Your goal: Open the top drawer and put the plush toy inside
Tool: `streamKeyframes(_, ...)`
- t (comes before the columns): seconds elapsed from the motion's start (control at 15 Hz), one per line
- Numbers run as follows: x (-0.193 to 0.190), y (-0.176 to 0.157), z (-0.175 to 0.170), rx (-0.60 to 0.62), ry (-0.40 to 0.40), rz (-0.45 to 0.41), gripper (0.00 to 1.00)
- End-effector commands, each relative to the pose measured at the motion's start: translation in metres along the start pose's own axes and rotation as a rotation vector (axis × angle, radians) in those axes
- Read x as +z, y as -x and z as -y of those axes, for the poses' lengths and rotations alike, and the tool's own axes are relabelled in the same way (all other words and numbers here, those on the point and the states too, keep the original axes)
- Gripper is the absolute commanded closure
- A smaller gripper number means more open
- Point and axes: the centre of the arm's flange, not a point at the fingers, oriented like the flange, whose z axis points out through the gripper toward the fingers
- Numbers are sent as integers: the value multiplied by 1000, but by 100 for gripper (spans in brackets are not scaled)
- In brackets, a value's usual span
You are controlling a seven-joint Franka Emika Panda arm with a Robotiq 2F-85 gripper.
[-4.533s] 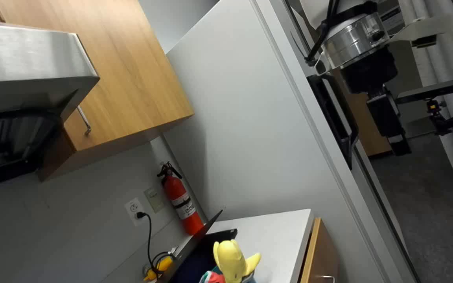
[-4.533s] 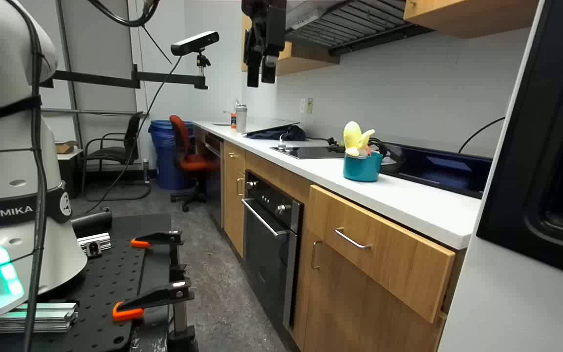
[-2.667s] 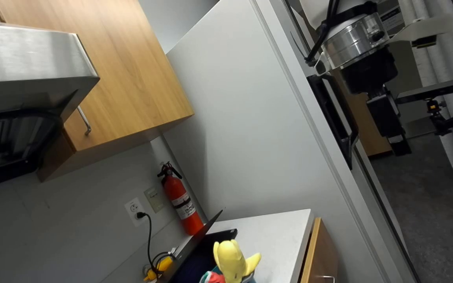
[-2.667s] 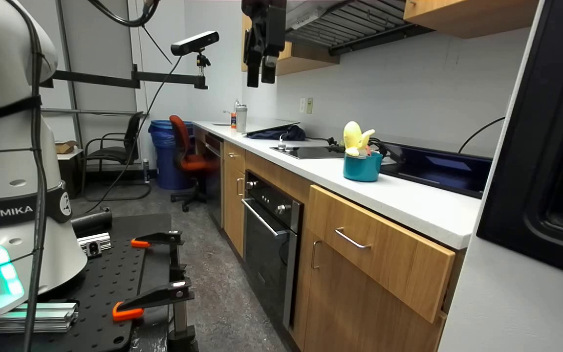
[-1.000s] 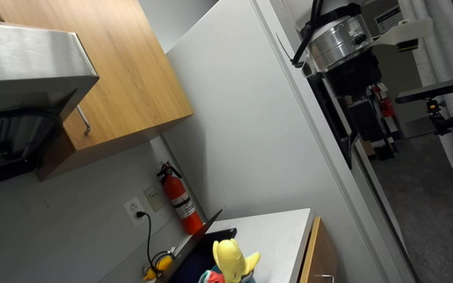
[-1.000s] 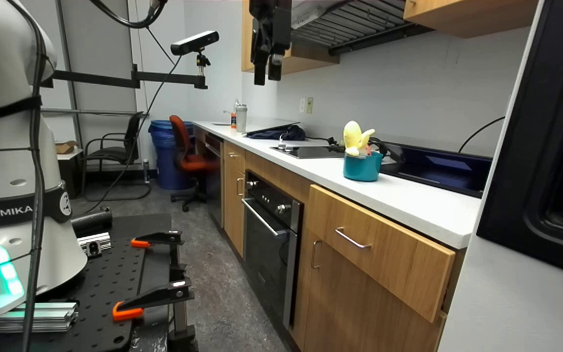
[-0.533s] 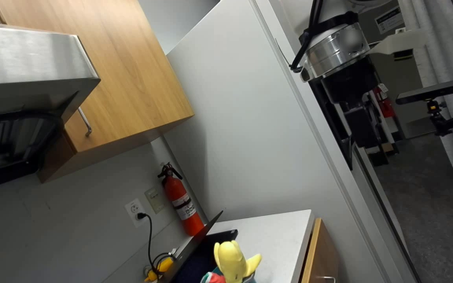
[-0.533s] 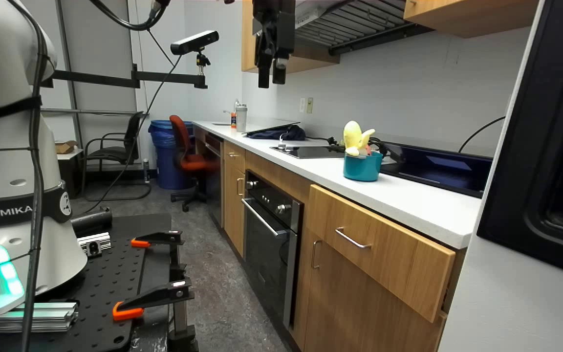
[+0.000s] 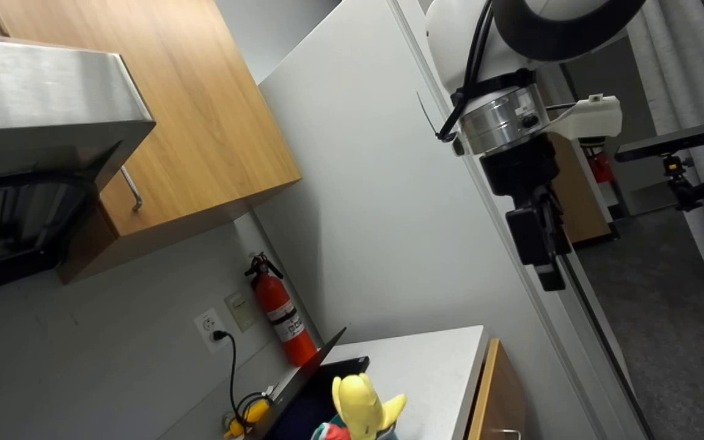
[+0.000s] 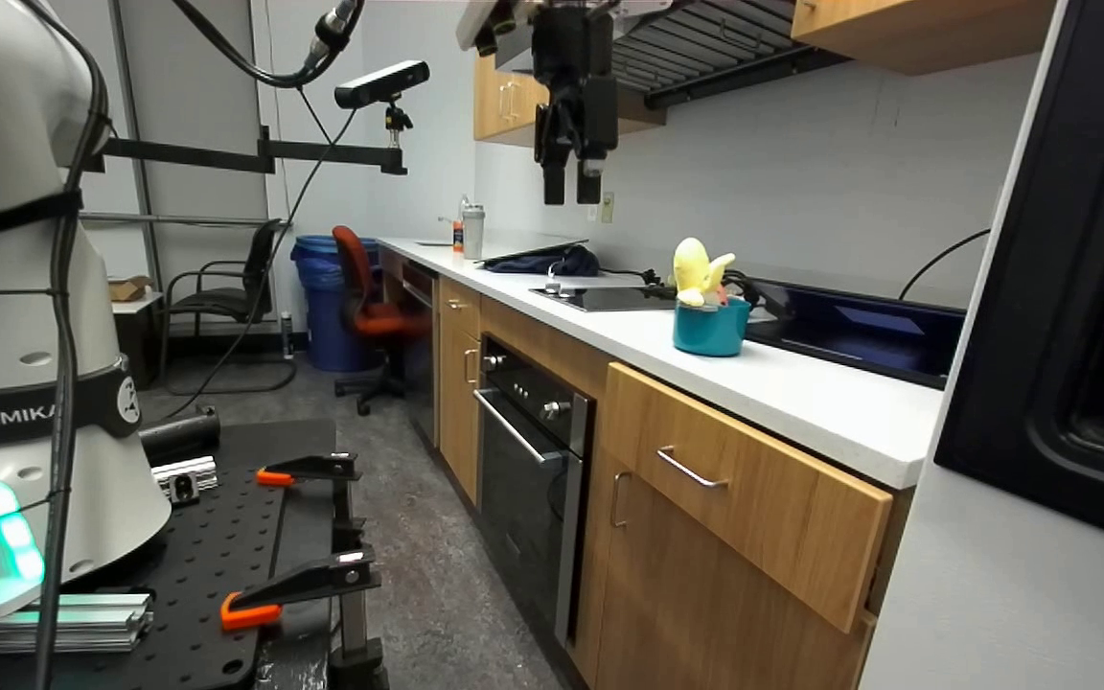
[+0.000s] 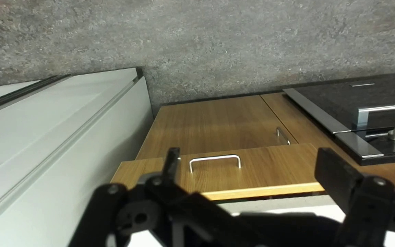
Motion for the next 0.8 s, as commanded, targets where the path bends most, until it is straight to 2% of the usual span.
streamKeyframes(0.0,14,-25,-1,36,-21,26,0)
streamKeyframes(0.47,50,-59,-1,111,-35,66,0)
streamKeyframes(0.53,55,-63,1,126,-36,61,5)
streamKeyframes(0.6,63,-68,4,141,-41,56,26)
streamKeyframes(0.73,79,-76,8,177,-47,46,31)
